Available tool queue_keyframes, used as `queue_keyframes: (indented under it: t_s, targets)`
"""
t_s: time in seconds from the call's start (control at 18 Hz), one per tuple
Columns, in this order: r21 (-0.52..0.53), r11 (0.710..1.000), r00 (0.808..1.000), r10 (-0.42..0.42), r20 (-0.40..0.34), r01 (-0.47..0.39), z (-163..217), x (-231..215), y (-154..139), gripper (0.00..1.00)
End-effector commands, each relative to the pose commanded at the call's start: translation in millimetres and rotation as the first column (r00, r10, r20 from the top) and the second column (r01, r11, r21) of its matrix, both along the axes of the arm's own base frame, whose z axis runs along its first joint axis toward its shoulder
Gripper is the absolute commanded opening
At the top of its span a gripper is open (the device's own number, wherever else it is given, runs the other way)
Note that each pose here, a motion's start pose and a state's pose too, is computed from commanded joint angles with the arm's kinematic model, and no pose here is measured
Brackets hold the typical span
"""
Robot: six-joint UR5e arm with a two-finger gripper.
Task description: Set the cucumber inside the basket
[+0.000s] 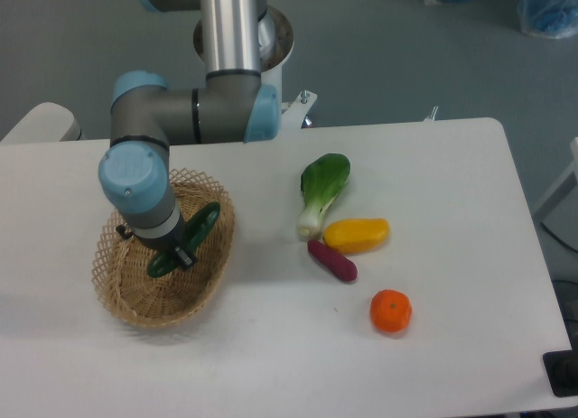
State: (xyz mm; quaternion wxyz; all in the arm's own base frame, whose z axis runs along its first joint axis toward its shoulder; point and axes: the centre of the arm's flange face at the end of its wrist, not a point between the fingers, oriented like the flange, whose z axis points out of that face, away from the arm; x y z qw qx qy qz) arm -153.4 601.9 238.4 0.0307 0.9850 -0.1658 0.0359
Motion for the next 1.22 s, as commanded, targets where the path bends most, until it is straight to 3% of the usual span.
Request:
queue_keyframes:
  t_s: [0.06,0.11,0.17,0.28,0.61,0.94,1.22]
  targets:
    - [0.006,1.0,1.0,0.005,0.003,-0.005,-3,2,2,0.52]
    - [0.019,1.0,1.0,0.01,0.001,-0.01,-2,1,4,0.63]
    - [0.027,1.0,1.0,0.01,-0.004,-0.01,-3,2,5,0.89]
    - [0.036,0.999,1.0,0.013,-0.009,-0.013,-2,1,6,1.0]
    - [0.088,0.996,0.999,0.019,-0.046,-0.015,30,-14,13,1.0]
    - [0.169,0.982,0.991,0.102,-0.084,-0.086,75,-94,5,1.0]
    - [0.179,0.983,0.992,-0.014,-0.127,0.037,89,-152,-9,1.0]
